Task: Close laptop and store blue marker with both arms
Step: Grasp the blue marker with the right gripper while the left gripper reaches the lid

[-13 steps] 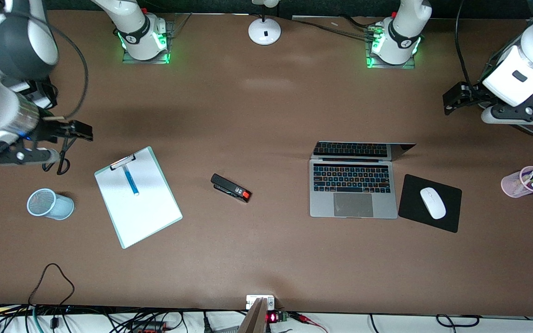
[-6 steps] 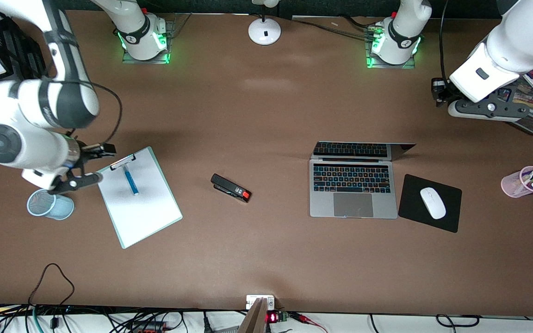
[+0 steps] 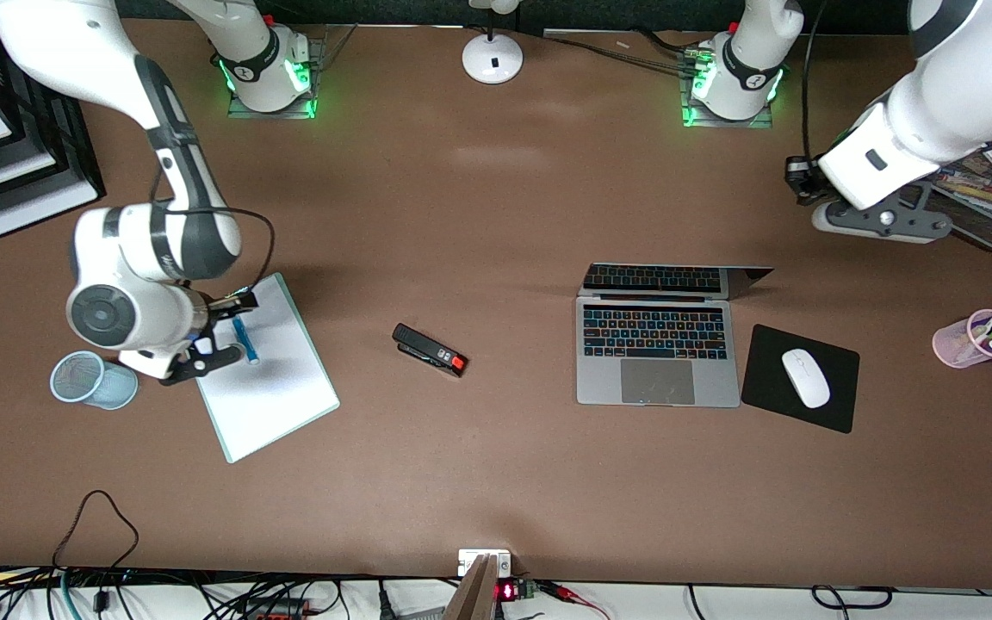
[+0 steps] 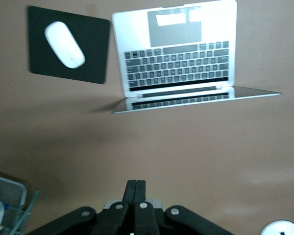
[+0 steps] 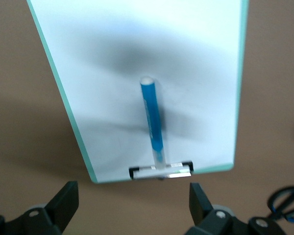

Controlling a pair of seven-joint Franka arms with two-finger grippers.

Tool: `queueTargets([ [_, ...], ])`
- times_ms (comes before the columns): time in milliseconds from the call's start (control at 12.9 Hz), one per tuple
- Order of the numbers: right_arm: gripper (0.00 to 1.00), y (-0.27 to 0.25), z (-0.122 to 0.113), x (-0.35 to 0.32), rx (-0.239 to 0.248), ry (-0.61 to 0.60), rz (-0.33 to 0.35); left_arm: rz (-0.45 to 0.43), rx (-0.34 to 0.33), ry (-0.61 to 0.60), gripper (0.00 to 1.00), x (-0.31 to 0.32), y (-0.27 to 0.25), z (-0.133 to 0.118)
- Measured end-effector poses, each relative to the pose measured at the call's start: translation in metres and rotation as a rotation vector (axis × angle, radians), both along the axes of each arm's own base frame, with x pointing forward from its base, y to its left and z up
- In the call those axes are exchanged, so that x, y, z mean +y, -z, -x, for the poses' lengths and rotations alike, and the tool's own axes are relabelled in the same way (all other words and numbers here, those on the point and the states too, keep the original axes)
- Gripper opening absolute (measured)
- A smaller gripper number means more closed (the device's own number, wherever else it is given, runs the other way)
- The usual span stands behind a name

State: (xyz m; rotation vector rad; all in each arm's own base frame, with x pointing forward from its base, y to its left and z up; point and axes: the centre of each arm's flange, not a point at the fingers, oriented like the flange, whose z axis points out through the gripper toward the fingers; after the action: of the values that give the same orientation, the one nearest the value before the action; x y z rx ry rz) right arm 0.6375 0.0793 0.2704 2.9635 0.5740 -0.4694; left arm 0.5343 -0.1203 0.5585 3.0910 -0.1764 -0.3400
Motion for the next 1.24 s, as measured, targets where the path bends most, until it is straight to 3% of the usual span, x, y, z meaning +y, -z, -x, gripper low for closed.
queueTargets([
  [309, 0.96, 0.008, -0.009, -0.002, -0.034, -0.089, -0.029, 0.011, -0.011, 0.041, 0.01, -0.038, 0.051, 0.010],
  [386, 0.89, 0.006, -0.013, -0.005, -0.059, -0.119, -0.040, 0.011, -0.020, 0.050, 0.01, -0.047, 0.061, 0.015],
  [618, 0.85, 0.006, -0.018, -0.015, -0.090, -0.158, -0.056, 0.019, -0.073, 0.054, 0.01, -0.057, 0.094, 0.020],
  [850, 0.81, 0.020, -0.017, -0.022, -0.111, -0.179, -0.065, 0.023, -0.107, 0.060, 0.01, -0.074, 0.141, 0.034],
  [1237, 0.76, 0.044, -0.008, -0.031, -0.163, -0.196, -0.087, 0.034, -0.160, 0.049, 0.01, -0.083, 0.171, 0.044],
])
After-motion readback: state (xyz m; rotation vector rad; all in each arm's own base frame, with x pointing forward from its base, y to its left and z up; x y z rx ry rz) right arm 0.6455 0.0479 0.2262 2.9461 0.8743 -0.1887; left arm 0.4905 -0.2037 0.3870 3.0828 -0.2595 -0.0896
